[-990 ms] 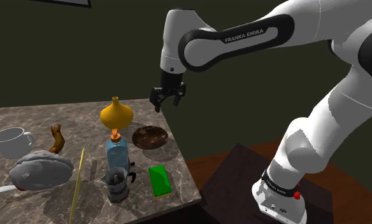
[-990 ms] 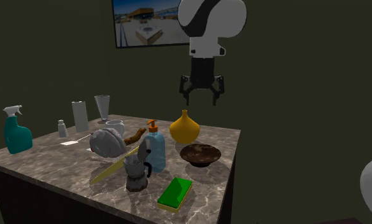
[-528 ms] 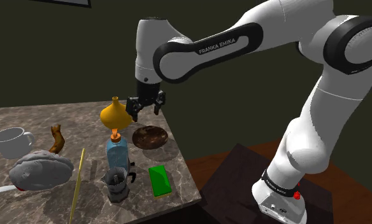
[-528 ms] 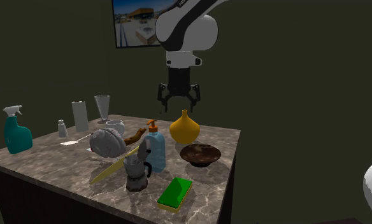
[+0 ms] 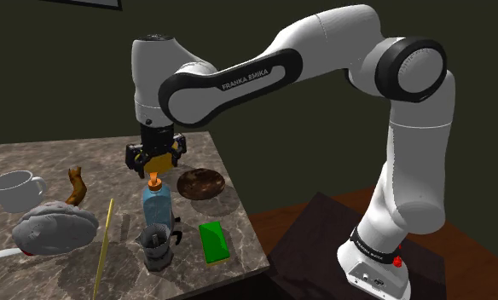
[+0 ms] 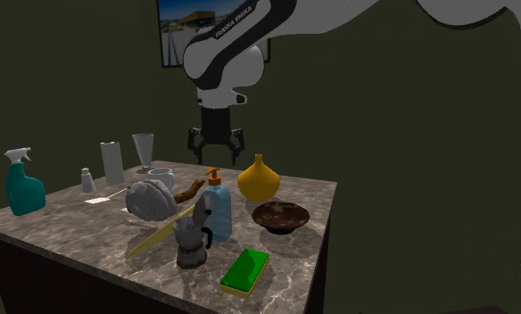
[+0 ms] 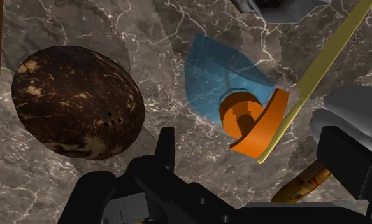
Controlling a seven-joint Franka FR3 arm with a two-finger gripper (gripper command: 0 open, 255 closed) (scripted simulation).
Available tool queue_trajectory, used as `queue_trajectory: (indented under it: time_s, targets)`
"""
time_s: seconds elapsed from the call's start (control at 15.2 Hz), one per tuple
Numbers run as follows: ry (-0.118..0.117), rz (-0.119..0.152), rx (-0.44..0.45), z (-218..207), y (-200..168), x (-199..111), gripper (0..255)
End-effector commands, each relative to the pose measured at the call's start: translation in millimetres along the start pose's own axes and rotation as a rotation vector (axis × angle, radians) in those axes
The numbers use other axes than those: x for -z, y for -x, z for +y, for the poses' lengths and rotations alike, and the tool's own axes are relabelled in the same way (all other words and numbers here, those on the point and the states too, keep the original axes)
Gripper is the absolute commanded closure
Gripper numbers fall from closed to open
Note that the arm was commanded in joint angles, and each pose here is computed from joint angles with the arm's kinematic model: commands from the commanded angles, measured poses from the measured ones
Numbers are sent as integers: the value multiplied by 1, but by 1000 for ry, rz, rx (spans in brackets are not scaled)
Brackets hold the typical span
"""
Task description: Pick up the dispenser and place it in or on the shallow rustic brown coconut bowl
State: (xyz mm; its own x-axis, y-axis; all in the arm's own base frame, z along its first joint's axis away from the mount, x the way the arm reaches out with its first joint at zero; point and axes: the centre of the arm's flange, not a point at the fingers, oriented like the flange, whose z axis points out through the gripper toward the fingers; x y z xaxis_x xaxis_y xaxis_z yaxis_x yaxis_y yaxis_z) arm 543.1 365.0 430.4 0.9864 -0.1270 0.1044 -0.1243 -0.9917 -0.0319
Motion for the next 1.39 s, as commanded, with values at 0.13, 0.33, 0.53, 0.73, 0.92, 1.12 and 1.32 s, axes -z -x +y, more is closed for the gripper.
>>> queue_trajectory:
  time_s: [0.13,0.33,0.53,0.73,0.92,1.12,1.32]
  targets:
    - [-1,1,0,-10,-2,-22,0]
    - [-1,1,0,-10,-2,-38,0]
    - [-1,1,0,-10,-2,-46,0]
    - [-1,1,0,-10,-2,-46,0]
    - [-1,1,0,-10,-2,-46,0]
    - [-1,1,0,-10,-2,-46,255]
    - [-1,1,0,-10,-2,-46,255]
